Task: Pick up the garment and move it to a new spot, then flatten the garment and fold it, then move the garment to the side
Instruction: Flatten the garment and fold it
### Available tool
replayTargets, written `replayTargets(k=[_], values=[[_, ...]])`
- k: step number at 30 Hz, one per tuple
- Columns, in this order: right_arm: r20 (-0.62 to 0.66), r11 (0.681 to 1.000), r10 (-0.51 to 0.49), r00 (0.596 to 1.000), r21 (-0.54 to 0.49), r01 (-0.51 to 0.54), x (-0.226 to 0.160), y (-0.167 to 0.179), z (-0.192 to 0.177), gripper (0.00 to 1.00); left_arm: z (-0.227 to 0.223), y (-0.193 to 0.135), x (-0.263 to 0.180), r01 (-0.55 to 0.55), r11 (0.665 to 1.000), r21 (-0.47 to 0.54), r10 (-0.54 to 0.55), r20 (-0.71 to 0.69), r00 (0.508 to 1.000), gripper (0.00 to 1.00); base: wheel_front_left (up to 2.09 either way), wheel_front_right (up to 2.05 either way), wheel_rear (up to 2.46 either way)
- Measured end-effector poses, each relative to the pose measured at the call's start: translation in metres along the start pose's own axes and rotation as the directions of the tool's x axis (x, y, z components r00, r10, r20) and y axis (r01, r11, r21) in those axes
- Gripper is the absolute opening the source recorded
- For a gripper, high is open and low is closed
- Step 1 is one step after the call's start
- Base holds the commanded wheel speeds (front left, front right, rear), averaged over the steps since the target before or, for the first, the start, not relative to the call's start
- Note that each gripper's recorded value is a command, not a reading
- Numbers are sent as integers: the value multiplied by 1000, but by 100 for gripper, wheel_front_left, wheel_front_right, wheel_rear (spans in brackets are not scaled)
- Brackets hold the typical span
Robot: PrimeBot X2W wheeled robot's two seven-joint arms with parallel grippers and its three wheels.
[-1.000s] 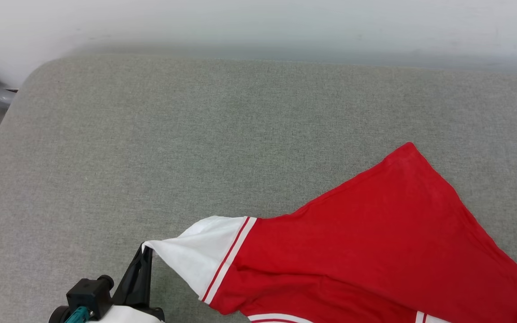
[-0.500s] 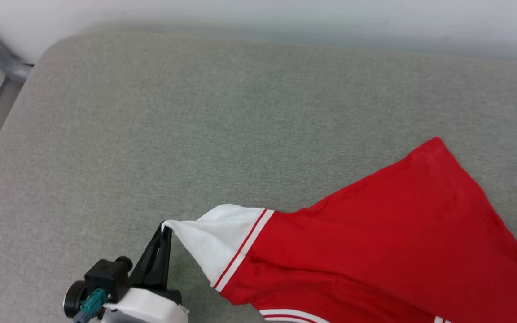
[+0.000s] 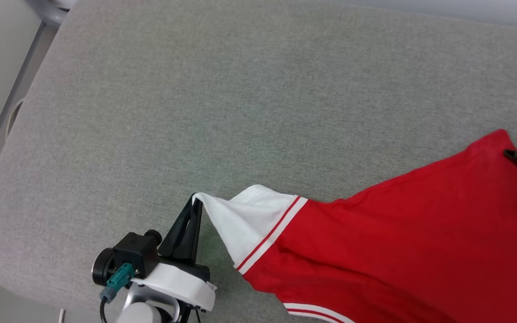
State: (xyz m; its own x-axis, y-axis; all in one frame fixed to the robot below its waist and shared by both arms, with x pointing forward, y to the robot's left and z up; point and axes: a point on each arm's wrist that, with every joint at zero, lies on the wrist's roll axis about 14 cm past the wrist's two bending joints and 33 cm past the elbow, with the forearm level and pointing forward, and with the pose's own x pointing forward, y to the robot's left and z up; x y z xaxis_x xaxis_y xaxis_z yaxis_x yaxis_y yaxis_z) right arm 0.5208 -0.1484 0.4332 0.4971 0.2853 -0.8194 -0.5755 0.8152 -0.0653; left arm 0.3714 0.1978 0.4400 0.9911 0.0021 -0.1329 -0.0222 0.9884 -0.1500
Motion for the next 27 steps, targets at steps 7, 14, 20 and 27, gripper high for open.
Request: replayTargets(k=[7,14,20,27], values=[[-97,998,45,994,53,-40,49,9,-11,100,-2,1,6,-8,1000,-7,8,-4,1000,0,0,0,0],[-175,997,76,982,34,-71,63,18,-36,100,-4,6,6,-28,1000,-9,28,-11,1000,0,0,0,0],[-106,997,72,992,40,-68,57,15,-35,0,-3,6,7,-23,1000,-9,23,-5,1000,0,0,0,0],[145,999,11,989,44,-18,25,2,6,0,10,3,3,-2,1000,6,2,35,999,0,0,0,0]])
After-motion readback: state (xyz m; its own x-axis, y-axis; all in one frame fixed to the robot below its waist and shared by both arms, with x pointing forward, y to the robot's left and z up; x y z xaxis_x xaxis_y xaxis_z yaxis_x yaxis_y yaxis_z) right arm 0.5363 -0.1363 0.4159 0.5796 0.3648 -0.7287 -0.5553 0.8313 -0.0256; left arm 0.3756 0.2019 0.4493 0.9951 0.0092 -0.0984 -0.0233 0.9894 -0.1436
